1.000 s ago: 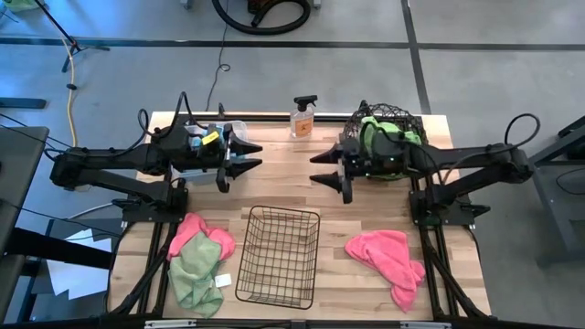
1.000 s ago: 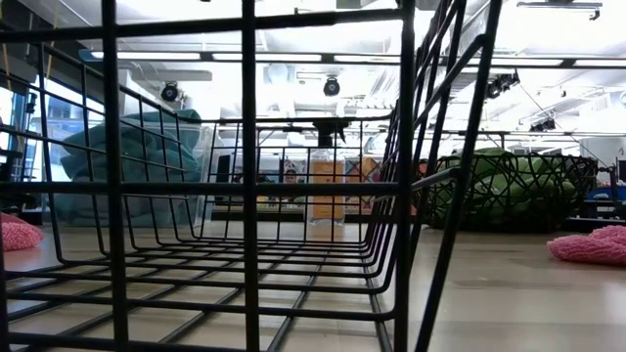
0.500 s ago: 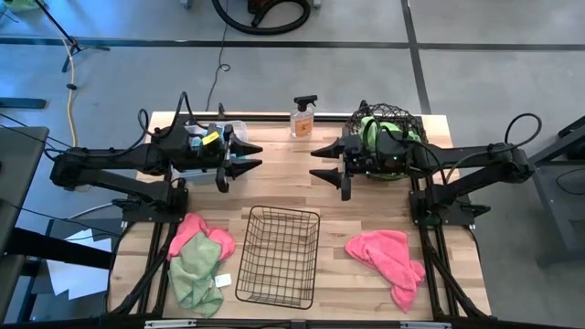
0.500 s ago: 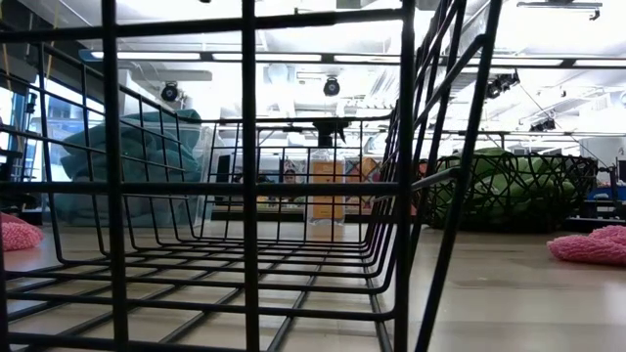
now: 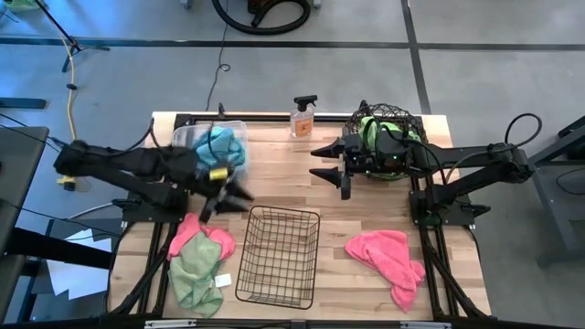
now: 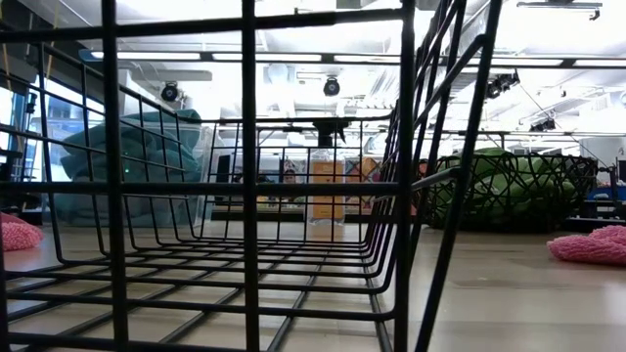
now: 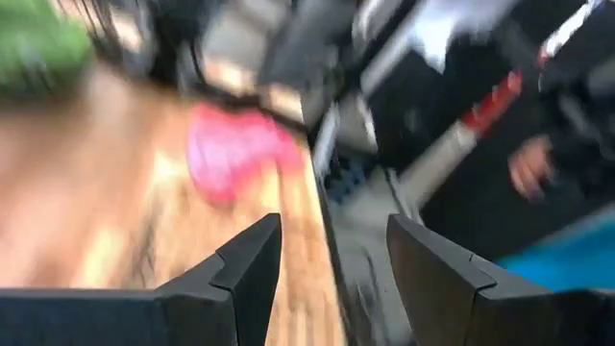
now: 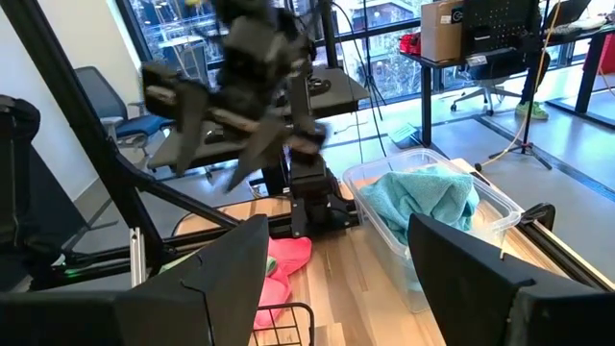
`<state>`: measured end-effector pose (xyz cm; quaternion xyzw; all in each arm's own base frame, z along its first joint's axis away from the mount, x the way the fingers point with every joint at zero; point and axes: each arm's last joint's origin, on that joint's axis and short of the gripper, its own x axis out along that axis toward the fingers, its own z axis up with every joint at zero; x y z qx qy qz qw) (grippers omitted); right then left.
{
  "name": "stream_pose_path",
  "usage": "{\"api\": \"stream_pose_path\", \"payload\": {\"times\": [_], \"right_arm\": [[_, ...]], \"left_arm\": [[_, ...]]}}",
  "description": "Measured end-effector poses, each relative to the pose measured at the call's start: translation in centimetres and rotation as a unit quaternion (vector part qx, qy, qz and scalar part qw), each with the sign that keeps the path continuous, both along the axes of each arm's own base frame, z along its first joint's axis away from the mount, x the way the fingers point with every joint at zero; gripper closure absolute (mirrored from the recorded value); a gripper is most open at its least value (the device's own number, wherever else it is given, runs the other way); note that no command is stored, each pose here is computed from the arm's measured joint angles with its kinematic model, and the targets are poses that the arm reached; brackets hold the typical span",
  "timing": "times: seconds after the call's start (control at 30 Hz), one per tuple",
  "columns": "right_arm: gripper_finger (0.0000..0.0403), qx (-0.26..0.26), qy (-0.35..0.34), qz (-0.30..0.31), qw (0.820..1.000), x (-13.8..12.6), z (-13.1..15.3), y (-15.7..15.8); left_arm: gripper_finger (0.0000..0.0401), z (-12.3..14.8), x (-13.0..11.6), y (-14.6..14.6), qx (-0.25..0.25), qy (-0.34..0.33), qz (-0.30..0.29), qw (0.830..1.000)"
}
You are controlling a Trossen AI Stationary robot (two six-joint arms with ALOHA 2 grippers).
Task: Sort microfiber towel by color & place in baskets
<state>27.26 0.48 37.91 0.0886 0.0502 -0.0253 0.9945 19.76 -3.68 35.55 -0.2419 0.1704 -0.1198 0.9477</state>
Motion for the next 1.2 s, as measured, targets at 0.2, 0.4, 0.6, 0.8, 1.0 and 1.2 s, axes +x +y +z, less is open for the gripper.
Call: {"api": "stream_pose_path", "payload": {"times": [0.2, 0.4, 0.6, 0.8, 1.0, 1.2], "right_arm": [[0.0155, 0.000, 0.010, 0.000, 1.000, 0.0, -0.2, 0.0], [0.0155, -0.003, 0.031, -0.003, 1.000, -0.1, -0.6, 0.0], [0.0155, -0.005, 0.042, -0.004, 0.999, -0.1, -0.8, 0.0], [0.0155, -0.006, 0.062, -0.004, 0.998, -0.2, -1.2, 0.0], [0.0155, -0.007, 0.084, -0.004, 0.996, -0.3, -1.6, 0.0], [0.0155, -0.005, 0.095, -0.004, 0.995, -0.3, -1.8, 0.0]], "left_arm": [[0.0222, -1.0, -1.6, -4.4, -0.028, 0.255, -0.033, 0.966], [0.0222, -4.8, -2.5, -8.9, -0.058, 0.479, 0.005, 0.876], [0.0222, -8.7, -2.4, -13.2, -0.015, 0.575, 0.040, 0.817], [0.0222, -12.5, -2.6, -16.5, 0.013, 0.656, 0.074, 0.751], [0.0222, -15.3, -3.0, -18.5, 0.047, 0.698, 0.084, 0.710], [0.0222, -17.6, -3.0, -19.0, 0.056, 0.701, 0.085, 0.706]]}}
